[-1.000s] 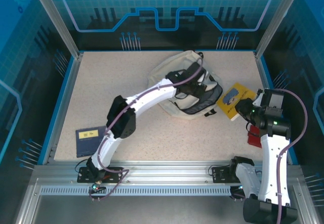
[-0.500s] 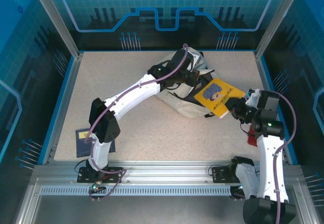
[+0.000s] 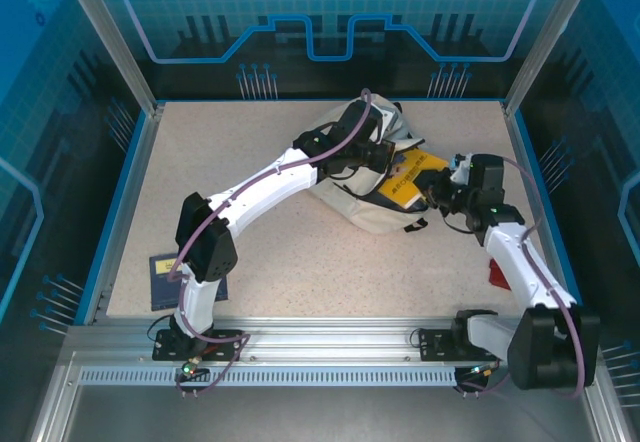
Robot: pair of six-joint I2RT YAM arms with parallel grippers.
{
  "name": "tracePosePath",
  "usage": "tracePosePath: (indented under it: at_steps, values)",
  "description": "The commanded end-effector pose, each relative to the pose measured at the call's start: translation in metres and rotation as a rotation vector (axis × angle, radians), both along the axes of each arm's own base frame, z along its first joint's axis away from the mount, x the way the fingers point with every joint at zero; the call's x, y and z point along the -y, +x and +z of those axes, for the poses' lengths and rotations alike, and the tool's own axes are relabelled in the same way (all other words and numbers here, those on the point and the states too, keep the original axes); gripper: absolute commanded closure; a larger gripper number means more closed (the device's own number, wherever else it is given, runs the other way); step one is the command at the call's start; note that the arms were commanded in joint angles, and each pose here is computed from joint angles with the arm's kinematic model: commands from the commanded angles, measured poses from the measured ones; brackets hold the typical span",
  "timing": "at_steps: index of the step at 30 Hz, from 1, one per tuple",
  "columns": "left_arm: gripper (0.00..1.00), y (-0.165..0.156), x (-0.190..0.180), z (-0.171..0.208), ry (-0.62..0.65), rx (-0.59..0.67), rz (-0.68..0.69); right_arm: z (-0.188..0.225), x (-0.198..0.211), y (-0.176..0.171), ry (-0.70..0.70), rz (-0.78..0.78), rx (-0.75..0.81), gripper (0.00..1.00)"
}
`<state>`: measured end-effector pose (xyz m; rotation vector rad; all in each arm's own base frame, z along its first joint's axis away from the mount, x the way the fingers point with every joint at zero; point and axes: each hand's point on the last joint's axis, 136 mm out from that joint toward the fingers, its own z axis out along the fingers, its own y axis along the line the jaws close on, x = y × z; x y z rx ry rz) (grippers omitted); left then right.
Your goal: Pack books, pencil case, and school supplies into a backpack
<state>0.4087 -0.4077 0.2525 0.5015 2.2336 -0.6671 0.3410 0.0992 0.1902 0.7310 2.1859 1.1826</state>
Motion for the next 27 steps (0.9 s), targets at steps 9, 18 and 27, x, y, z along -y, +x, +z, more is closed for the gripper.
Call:
tracePosePath:
  at_steps: [9, 18, 27]
  values:
    - [1.0, -0.008, 0.001, 0.043, -0.109, 0.038, 0.007, -0.041, -0.033, 0.093, 0.082, -0.066, 0.048, 0.95]
    - [1.0, -0.011, -0.005, 0.043, -0.1, 0.028, 0.02, -0.081, -0.069, 0.148, 0.09, -0.079, -0.042, 0.9]
    - [1.0, -0.003, -0.013, 0.038, -0.108, 0.0, 0.056, -0.093, -0.067, 0.132, 0.065, -0.081, -0.09, 0.41]
